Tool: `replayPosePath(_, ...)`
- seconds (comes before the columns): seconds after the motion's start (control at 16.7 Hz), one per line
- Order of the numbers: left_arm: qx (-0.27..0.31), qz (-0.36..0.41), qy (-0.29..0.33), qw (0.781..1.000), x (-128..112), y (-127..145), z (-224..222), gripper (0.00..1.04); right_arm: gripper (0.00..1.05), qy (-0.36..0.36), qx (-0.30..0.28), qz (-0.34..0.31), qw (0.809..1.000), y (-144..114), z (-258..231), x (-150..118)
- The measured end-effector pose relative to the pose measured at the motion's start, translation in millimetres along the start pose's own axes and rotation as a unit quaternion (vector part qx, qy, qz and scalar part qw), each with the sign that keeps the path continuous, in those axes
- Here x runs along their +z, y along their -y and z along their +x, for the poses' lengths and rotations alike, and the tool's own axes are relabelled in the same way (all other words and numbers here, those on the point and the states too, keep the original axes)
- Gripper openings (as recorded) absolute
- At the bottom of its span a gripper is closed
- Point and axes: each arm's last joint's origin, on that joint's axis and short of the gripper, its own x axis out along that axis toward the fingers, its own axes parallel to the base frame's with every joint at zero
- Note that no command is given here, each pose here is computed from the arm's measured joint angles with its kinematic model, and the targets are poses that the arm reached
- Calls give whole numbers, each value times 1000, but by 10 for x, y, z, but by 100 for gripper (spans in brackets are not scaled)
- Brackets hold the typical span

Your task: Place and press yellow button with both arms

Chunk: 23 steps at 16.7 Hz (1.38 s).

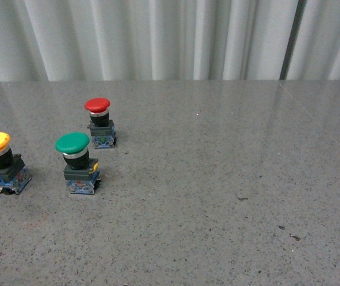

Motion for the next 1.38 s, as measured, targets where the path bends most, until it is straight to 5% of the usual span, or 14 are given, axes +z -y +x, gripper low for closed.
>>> replayPosePath(1.2,6,-1,-20,1000,-17,3,0,98,98,0,0,0,1000,0,0,0)
replayPosePath(1.26,41,4,-112,993,52,11,42,98,98,0,0,0,1000,0,0,0)
replayPosePath(1.32,53,11,-14,998,618,-58,265,98,98,0,0,0,1000,0,0,-1)
replayPosePath(1.38,42,18,-4,999,848,-126,671,98,98,0,0,0,1000,0,0,0)
